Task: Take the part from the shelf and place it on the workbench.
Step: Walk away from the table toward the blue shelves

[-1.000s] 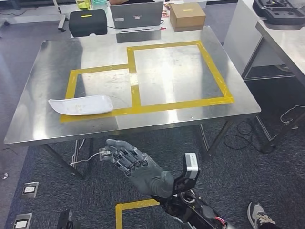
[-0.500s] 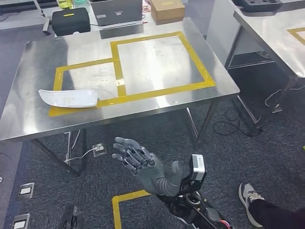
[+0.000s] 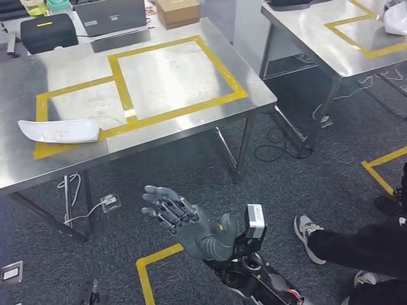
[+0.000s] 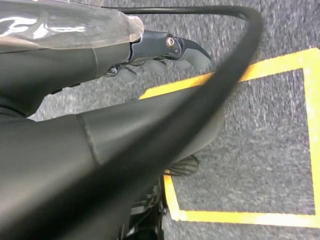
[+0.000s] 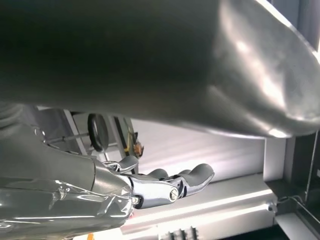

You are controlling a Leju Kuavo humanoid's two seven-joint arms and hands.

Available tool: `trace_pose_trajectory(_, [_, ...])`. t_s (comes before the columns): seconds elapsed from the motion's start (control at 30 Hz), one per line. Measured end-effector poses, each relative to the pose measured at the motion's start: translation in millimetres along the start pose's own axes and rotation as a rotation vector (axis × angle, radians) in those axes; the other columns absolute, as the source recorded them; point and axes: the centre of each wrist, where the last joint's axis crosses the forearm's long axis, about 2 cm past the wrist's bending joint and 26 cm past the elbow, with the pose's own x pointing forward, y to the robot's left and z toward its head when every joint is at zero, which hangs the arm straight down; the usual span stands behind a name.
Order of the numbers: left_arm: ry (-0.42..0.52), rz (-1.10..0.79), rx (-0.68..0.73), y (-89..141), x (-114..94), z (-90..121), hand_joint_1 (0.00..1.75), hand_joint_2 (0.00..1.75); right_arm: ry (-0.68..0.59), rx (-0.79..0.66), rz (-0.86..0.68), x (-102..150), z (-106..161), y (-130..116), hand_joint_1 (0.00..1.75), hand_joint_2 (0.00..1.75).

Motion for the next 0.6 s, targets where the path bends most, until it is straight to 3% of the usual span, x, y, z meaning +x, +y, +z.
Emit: trace_pose_trajectory(0.6, [0.002, 0.002, -0.003, -0.3, -1.2, 0.4, 0.00, 0.00, -0.001, -0.016, 0.019, 2.8, -1.8, -4.9, 0.00, 0.00])
